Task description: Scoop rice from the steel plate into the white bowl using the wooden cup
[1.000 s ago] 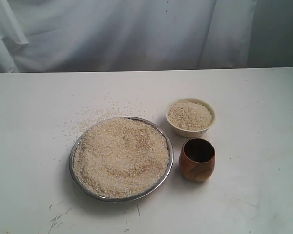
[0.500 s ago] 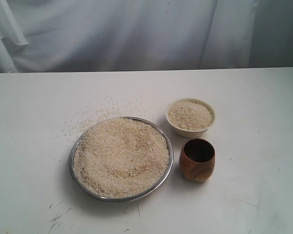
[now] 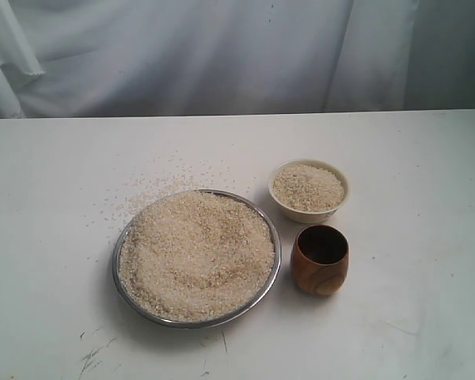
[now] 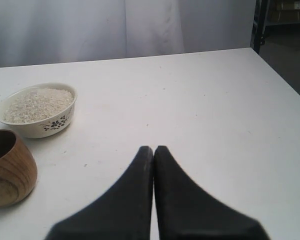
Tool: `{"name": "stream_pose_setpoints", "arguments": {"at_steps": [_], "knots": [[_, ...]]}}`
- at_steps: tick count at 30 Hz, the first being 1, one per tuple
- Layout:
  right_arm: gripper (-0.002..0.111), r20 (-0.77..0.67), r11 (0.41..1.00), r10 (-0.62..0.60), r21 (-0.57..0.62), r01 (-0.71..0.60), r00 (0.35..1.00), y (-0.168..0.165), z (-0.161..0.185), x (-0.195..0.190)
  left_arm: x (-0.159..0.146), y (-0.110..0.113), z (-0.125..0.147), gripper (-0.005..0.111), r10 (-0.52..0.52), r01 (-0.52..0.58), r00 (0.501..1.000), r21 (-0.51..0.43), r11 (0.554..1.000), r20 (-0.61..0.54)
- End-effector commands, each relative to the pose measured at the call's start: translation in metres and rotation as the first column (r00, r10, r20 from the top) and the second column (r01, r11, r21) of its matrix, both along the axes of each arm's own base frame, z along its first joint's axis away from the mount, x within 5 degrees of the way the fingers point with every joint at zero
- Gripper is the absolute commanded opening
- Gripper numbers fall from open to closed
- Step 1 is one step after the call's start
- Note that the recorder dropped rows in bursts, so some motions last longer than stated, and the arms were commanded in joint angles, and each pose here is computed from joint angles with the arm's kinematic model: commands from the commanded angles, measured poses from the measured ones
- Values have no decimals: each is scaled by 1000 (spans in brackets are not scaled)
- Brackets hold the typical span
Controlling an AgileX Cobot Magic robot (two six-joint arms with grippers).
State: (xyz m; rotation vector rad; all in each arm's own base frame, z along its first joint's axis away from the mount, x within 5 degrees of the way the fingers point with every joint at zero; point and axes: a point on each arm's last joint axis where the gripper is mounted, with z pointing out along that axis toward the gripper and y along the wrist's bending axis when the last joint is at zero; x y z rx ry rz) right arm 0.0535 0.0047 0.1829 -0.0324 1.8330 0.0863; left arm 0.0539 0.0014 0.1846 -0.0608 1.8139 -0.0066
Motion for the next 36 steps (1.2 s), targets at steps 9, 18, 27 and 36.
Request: {"name": "stream_pose_setpoints", "arguments": {"at_steps": [9,18,27,36], "knots": [[0,4,1000,-7,-18,7,1000,-1,-1,0,0,0,0,0,-2,2,1000,1,1000,13],[0,4,1000,-7,-18,7,1000,-1,-1,0,0,0,0,0,-2,2,1000,1,1000,13],[0,3,1000,-10,-8,10,1000,-1,-1,0,0,0,0,0,-2,2,1000,1,1000,13],[0,3,1000,-10,-8,10,1000,-1,-1,0,0,0,0,0,-2,2,1000,1,1000,13]]}}
